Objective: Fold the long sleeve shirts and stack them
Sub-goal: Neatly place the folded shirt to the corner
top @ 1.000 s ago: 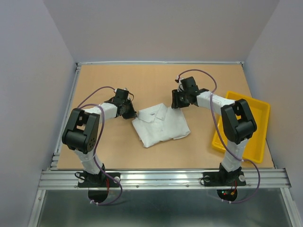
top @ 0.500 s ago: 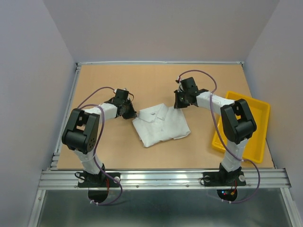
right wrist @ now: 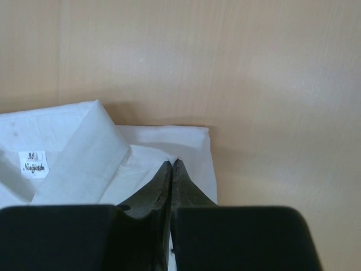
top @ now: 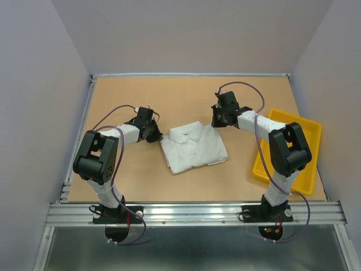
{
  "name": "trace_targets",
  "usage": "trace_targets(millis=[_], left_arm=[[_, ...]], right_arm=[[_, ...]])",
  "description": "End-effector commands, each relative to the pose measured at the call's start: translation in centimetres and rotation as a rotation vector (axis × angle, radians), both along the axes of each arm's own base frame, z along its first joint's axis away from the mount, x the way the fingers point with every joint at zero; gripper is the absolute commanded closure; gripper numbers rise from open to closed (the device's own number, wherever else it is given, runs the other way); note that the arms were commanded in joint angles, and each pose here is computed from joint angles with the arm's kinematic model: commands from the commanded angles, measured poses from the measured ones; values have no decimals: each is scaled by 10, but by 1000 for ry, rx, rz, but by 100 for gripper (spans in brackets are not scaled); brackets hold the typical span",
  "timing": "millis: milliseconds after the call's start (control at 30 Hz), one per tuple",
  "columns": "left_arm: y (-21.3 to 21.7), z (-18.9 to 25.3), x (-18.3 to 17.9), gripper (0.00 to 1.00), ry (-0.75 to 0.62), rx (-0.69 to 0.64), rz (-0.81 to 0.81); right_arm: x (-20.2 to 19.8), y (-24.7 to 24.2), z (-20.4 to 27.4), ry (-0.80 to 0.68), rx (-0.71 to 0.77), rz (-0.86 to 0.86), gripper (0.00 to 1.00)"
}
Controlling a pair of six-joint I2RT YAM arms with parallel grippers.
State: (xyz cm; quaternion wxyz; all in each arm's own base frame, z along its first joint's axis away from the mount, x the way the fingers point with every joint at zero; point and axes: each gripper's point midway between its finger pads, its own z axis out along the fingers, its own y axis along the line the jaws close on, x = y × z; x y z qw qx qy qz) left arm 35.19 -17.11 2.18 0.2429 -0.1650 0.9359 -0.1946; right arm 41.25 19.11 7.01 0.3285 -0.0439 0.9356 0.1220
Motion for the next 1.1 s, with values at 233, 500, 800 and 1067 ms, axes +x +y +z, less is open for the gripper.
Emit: trace_targets(millis=[233, 500, 800, 1067], left_arm=[[14, 1, -12, 86, 22, 38, 41], [23, 41, 8, 57, -65, 44, 94], [32, 109, 1, 18, -214, -14, 159], [-63, 116, -47, 62, -266, -226, -49]], right_arm=[[5, -5, -1, -19, -7, -42, 93], [14, 2, 39, -99, 43, -28, 64], [0, 17, 78, -124, 184, -4, 43], [-13, 60, 66, -58, 434, 82, 61]])
